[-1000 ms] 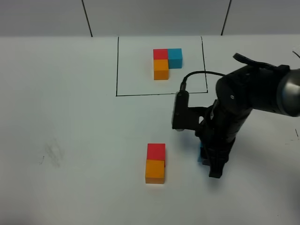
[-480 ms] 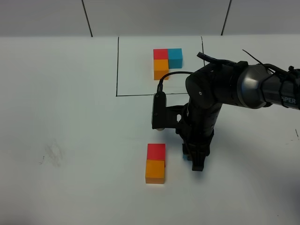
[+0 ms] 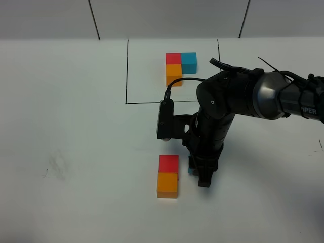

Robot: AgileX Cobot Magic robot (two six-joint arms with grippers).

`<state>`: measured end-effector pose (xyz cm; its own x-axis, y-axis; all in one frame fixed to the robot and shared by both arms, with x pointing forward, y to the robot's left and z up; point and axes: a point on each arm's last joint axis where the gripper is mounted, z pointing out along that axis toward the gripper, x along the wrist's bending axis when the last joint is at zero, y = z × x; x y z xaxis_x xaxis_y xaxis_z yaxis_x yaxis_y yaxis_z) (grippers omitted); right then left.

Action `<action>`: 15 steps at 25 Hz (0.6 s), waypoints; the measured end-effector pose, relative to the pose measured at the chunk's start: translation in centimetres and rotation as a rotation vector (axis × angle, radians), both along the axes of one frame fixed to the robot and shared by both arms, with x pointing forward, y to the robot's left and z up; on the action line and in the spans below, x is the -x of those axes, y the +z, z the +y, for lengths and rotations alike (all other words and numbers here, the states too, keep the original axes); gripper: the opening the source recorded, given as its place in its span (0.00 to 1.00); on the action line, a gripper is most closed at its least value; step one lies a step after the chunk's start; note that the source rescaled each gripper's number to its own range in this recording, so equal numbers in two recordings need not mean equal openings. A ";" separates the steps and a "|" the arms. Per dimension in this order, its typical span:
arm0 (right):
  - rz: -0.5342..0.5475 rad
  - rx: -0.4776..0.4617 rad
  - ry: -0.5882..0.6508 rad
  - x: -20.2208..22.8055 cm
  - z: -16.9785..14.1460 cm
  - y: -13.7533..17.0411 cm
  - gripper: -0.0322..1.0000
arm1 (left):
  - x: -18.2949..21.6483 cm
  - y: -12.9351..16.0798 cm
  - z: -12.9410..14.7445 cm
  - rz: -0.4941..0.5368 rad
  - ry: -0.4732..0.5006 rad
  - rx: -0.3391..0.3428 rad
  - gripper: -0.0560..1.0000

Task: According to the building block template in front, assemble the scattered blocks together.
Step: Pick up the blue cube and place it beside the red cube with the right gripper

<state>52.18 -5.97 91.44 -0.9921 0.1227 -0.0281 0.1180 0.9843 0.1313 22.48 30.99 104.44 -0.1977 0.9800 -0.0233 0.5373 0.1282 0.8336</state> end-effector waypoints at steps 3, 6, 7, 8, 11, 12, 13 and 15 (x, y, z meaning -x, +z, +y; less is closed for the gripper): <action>-0.001 -0.002 0.008 0.2 0.3 0.0 0.28 | 0.0 0.0 0.0 0.000 0.000 0.000 0.70; -0.004 -0.010 0.019 0.5 0.8 0.0 0.28 | 0.0 0.0 0.0 0.000 0.000 0.000 0.70; -0.005 -0.011 0.022 0.6 0.9 0.0 0.28 | 0.0 0.0 0.0 0.000 0.000 0.000 0.70; -0.007 -0.012 0.023 0.6 0.9 0.0 0.28 | 0.0 0.0 0.0 0.000 0.000 0.000 0.70; -0.008 -0.014 0.024 0.6 0.9 0.0 0.28 | 0.0 0.0 0.0 0.000 0.000 0.000 0.70; -0.011 -0.016 0.023 0.6 1.0 0.0 0.28 | 0.0 0.0 0.0 0.000 0.000 0.000 0.70; -0.016 -0.020 0.024 0.6 1.0 0.0 0.28 | 0.0 0.0 0.0 0.000 0.000 0.000 0.70; -0.030 -0.031 0.026 0.5 1.2 0.0 0.28 | 0.0 0.0 0.0 0.000 0.000 0.000 0.70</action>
<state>51.63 -4.75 91.47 -0.9937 0.0981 -0.0546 0.0880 0.9825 0.1645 22.48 30.99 104.44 -0.1977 0.9800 -0.0233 0.5373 0.1282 0.8336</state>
